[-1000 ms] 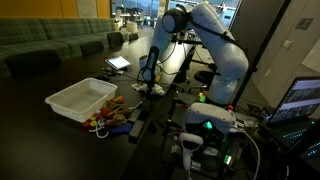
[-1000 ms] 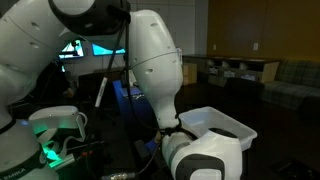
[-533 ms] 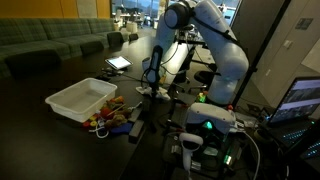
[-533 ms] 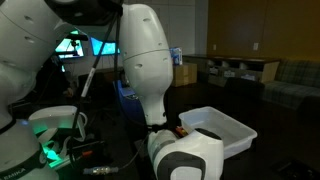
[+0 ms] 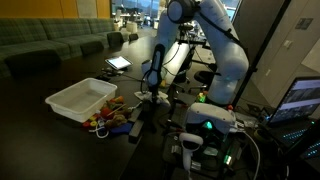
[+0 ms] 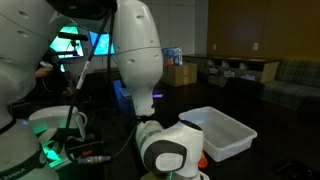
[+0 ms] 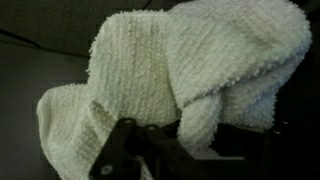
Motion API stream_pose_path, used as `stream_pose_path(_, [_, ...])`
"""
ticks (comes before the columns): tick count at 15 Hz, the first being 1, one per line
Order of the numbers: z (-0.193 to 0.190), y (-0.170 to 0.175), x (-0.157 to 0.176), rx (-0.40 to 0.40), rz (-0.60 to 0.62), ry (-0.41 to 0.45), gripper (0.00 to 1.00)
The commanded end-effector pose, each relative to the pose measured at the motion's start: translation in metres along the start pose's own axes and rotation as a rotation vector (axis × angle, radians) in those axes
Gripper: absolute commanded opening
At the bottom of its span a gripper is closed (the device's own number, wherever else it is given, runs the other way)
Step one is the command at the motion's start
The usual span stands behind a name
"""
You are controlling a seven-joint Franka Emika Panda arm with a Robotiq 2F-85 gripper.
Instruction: Wipe the counter with the cloth
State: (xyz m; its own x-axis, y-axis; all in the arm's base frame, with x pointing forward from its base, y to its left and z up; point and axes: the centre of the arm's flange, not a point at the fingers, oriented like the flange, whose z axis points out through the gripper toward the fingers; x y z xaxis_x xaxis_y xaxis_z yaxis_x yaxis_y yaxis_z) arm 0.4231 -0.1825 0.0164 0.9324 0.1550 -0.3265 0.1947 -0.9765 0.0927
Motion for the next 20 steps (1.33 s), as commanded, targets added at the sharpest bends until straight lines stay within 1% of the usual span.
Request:
stream_pose_path(1, [-0.005, -0.037, 0.011, 0.032, -0.092, 0.036, 0.02])
stream_pose_path(2, [-0.008, -0.045, 0.014, 0.031, -0.114, 0.043, 0.02])
stream_pose_path(4, [-0.015, -0.067, 0.020, 0.061, -0.174, 0.047, 0.01])
stream_pose_path(5, [-0.016, -0.078, 0.023, 0.050, -0.195, 0.051, 0.01])
stream_pose_path(8, [-0.022, -0.105, 0.029, 0.073, -0.243, 0.038, 0.01])
stream_pose_path(10, [-0.024, -0.118, 0.032, 0.088, -0.255, 0.038, 0.01])
stream_pose_path(12, [-0.027, -0.127, 0.036, 0.085, -0.262, 0.046, 0.02])
stream_pose_path(17, [-0.035, -0.136, 0.044, 0.070, -0.258, 0.075, 0.01])
stream_pose_path(20, [-0.034, -0.149, 0.047, 0.077, -0.220, 0.076, 0.02])
